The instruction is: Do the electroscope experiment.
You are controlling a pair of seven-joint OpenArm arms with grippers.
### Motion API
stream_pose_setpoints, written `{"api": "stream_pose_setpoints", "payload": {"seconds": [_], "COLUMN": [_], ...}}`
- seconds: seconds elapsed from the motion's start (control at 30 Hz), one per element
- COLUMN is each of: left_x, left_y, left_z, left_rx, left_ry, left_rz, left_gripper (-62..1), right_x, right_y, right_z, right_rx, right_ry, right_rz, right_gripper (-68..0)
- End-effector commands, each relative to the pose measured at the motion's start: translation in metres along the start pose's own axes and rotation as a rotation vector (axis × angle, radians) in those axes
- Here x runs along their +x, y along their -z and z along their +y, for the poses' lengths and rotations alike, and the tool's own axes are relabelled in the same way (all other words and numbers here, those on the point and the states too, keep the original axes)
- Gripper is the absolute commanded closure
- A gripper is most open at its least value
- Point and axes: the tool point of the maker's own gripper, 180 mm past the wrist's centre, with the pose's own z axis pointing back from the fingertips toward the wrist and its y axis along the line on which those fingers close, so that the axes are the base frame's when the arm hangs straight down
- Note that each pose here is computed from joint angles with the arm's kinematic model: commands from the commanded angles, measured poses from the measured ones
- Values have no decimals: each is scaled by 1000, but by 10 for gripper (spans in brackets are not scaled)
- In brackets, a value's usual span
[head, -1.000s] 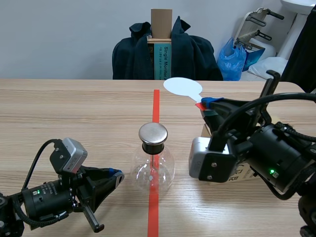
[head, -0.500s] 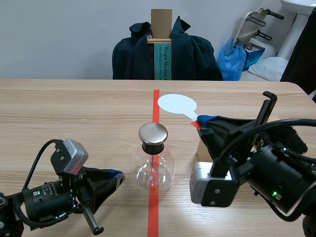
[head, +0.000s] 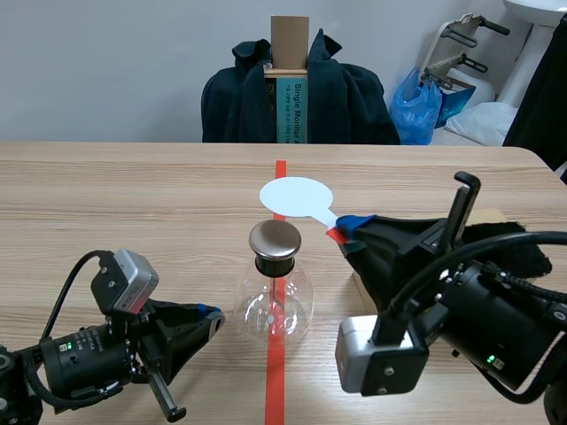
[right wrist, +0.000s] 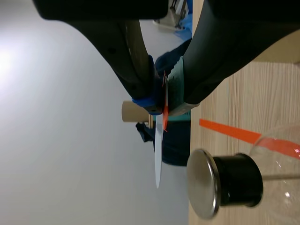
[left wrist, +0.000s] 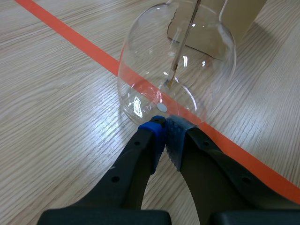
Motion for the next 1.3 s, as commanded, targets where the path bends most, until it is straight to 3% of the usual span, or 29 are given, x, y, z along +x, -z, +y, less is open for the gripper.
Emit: {"api": "stream_pose_setpoints", "payload": {"seconds": [0.0,0.23,0.53,0.77,1.07,1.27], "left_x": [11,11,11,11,11,11], "left_y": [3,3,3,3,3,3], "left_z": [-3,-3,-2,-2,-2,-2], "left_rx": [-10,-10,-10,-9,-9,-9], "left_ry": [1,1,1,1,1,1], "left_rz": [-39,-38,-39,-38,-38,-38], "left_gripper": [-32,-32,-32,-32,-32,-32], "right_x": [-2,11,18,25,26,15], "right_y": [1,0,-3,-7,-7,-6], "right_z": [-7,-5,4,4,5,3], "right_rx": [-25,-22,7,-12,-9,-24], "right_ry": [-27,-72,-100,-136,-138,-143], "right_rz": [-6,-72,-105,-129,-129,-72], "right_gripper": [-6,-6,-6,-6,-6,-6]}}
